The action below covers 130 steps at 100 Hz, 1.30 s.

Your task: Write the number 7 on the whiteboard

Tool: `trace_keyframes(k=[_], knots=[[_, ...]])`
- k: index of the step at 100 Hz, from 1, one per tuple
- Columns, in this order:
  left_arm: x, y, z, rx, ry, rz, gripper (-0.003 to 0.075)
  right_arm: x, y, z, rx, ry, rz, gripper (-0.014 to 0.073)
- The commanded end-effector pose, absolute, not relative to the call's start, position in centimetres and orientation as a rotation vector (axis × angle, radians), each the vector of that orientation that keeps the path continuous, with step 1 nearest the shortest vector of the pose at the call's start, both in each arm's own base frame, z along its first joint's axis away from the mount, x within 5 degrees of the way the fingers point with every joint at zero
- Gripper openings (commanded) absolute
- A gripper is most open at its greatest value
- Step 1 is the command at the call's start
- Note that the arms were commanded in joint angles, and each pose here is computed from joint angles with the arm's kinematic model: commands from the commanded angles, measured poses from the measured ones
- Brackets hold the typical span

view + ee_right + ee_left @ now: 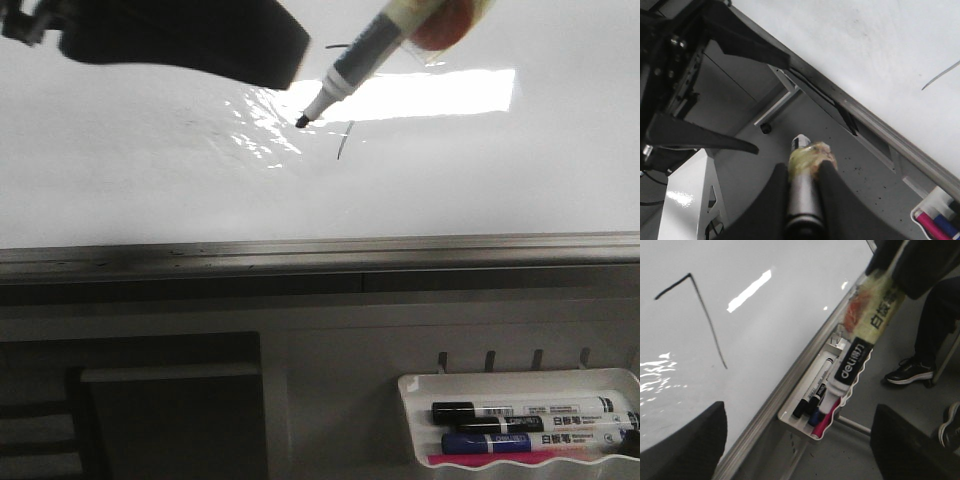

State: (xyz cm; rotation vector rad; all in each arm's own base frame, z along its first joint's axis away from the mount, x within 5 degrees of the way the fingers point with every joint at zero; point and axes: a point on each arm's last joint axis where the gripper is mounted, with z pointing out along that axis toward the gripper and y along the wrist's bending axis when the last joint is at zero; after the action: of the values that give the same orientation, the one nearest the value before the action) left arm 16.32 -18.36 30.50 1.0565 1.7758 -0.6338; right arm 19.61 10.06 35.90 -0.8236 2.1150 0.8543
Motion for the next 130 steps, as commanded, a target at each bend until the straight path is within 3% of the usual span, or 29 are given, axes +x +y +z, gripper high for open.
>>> trace_keyframes(k=[1,22,65,101,112,121,130], knots=[[16.4,-19.6,32.0,1.066,1.704,-0.637,0.0543,19.6,10.1,37.4,-0.798,2.061,0.882,-0.0063],[16.8,-21.9,31.7,1.135,1.672,-0.618,0.0521,19.5,10.2,37.3,-0.808,2.069,0.894,-0.0063],[17.6,-22.6,31.9,1.144,1.651,-0.581,0.0158,19.5,10.2,37.3,-0.808,2.069,0.894,-0.0063],[17.8,-22.8,31.6,1.153,1.656,-0.568,-0.002,19.3,10.2,37.3,-0.822,2.076,0.906,-0.0056],[17.8,-22.7,31.6,1.152,1.656,-0.567,-0.002,19.3,10.3,37.3,-0.826,2.077,0.915,0.0082],[17.8,-22.7,31.7,1.14,1.653,-0.562,-0.002,19.3,10.3,37.3,-0.82,2.073,0.913,0.0331],[17.9,-22.4,32.3,1.092,1.644,-0.556,-0.002,19.3,10.2,37.4,-0.816,2.069,0.906,0.0491]])
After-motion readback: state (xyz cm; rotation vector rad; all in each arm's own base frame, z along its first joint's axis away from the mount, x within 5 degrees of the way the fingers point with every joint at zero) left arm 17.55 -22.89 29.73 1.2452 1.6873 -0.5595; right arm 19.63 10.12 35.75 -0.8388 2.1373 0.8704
